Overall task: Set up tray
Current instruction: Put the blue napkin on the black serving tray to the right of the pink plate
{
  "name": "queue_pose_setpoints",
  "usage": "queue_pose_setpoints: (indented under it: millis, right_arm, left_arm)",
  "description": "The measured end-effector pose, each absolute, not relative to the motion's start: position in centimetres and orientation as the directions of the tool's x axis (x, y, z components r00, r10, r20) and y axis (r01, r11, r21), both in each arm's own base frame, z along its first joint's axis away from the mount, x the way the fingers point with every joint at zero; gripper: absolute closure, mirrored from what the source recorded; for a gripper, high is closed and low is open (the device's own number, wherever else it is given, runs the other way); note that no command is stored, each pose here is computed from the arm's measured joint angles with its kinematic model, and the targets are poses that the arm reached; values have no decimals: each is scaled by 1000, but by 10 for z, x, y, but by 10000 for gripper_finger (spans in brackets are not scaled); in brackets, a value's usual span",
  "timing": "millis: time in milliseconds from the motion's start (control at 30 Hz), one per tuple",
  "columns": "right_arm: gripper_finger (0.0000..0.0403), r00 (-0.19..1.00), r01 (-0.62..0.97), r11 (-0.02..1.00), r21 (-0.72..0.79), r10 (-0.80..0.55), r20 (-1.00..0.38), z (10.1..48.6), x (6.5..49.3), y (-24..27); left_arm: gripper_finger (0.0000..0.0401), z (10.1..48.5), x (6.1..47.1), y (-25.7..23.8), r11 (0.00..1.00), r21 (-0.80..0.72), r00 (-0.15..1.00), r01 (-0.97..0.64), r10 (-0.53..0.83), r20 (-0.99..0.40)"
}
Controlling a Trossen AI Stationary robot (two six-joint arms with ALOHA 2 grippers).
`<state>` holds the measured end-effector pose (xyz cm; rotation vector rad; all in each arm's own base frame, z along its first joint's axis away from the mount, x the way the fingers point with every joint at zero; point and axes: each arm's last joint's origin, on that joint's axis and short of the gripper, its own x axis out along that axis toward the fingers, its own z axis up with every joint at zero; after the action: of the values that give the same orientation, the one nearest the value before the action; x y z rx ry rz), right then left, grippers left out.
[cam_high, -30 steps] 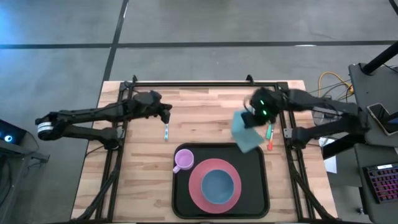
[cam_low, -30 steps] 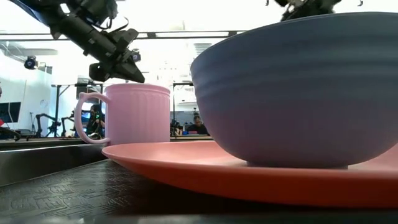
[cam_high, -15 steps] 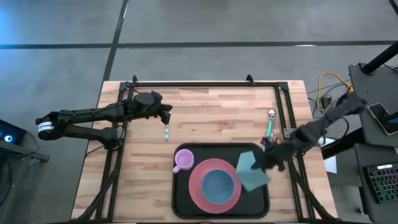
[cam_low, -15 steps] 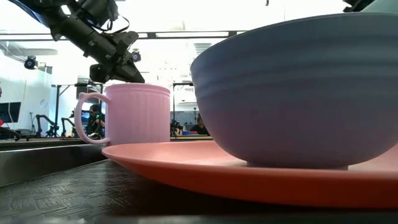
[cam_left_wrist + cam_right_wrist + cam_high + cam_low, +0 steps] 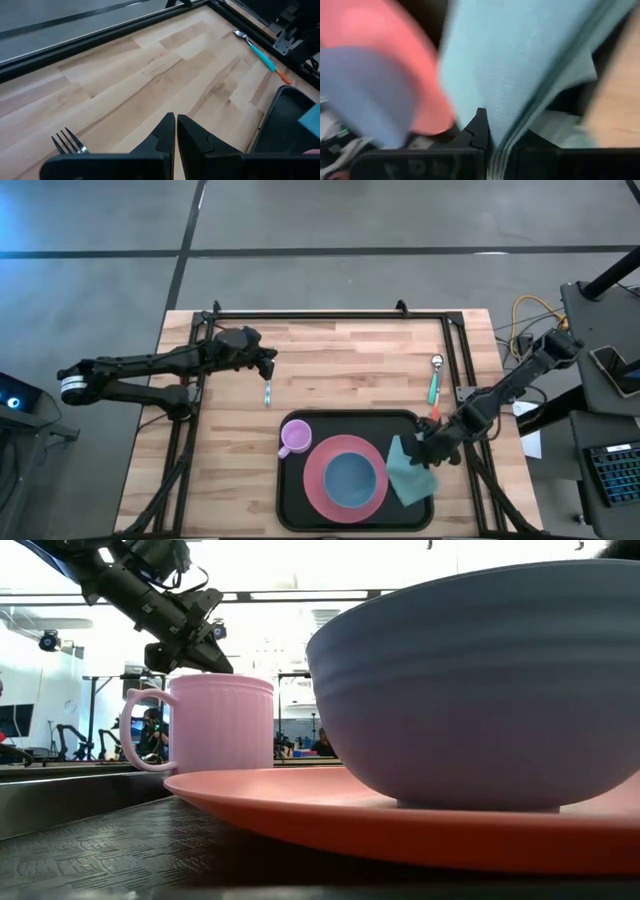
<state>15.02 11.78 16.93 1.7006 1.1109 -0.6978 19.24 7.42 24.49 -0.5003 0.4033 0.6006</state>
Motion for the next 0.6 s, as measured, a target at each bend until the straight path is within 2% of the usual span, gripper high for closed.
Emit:
queue_pose_setpoints:
  millis: [100, 233, 400, 600]
  right_arm:
    - [390, 347, 938, -110, 330, 373, -861, 155, 145, 116]
    - [390, 321, 947, -80, 312, 311, -894, 149, 142, 111]
    - [390, 320, 947, -32, 321, 219, -922, 146, 143, 99]
    - [390, 376, 911, 67, 407, 267, -887, 151, 156, 93]
  left_arm:
    - [401, 245, 192, 74, 712, -329, 755, -621, 430, -495]
    - [401, 245, 192, 74, 703, -342, 755, -624, 430, -495]
    - [401, 245, 192, 74, 702, -342, 755, -624, 430, -494]
    - [401, 245, 192, 74, 701, -345, 756, -624, 430, -494]
